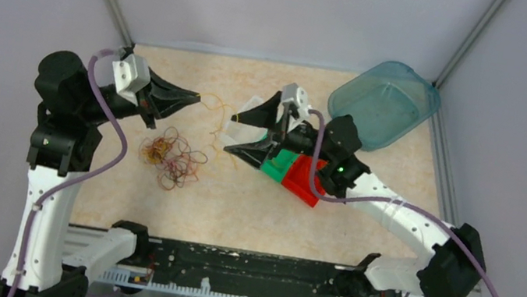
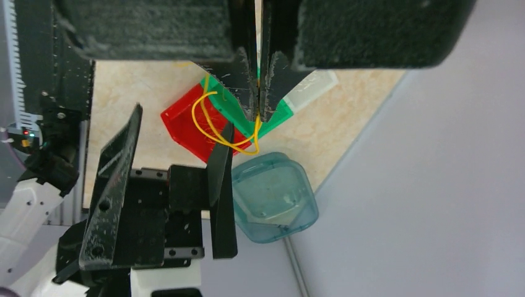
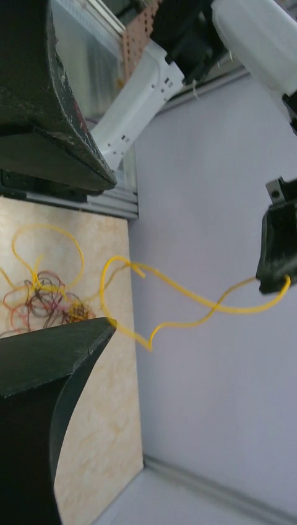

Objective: Untangle the cables
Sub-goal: Place the cable in the bin.

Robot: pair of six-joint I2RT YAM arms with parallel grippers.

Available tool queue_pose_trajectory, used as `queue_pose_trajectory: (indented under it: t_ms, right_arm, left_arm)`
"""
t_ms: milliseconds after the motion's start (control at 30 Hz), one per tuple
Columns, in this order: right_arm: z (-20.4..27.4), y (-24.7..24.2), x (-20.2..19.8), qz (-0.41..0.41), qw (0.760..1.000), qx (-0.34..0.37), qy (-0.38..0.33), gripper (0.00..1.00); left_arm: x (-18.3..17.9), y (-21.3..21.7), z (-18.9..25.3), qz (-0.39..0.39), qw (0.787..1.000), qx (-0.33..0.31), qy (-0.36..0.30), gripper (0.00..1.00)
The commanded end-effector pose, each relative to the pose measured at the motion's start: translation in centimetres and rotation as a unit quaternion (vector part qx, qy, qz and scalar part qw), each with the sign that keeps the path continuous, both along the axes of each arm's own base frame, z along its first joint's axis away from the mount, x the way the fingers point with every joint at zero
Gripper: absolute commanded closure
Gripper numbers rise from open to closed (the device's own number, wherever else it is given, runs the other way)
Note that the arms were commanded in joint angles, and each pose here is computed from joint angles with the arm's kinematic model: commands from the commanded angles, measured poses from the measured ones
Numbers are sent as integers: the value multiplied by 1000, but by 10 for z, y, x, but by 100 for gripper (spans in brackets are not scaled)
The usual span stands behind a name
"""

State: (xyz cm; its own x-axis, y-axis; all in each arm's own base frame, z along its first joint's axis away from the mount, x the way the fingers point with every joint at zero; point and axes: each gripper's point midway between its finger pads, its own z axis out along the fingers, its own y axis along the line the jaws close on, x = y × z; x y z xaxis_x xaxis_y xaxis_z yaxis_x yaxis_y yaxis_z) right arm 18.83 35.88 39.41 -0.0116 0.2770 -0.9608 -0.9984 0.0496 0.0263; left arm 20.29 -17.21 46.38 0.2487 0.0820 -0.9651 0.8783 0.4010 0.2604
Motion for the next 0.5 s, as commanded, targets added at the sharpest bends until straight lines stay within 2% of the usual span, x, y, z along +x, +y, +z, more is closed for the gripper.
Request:
queue_pose_trajectory:
  t_ms: [0, 67, 267, 467]
  right_arm:
    - [22, 26, -26, 61, 997, 31, -37, 25]
    - [21, 35, -23, 57, 997, 43, -28, 29]
    - [18, 54, -11, 36, 997, 65, -13, 52]
    - [23, 50, 0, -2, 996, 89, -10, 70]
  left_arm:
    - [-15, -6, 7, -36, 999, -22, 16, 100]
    - [-15, -6, 8, -35, 999, -25, 17, 100]
    - [-17, -6, 2, -33, 998, -27, 35, 100]
    - [-18, -5, -3, -27, 998, -28, 38, 100]
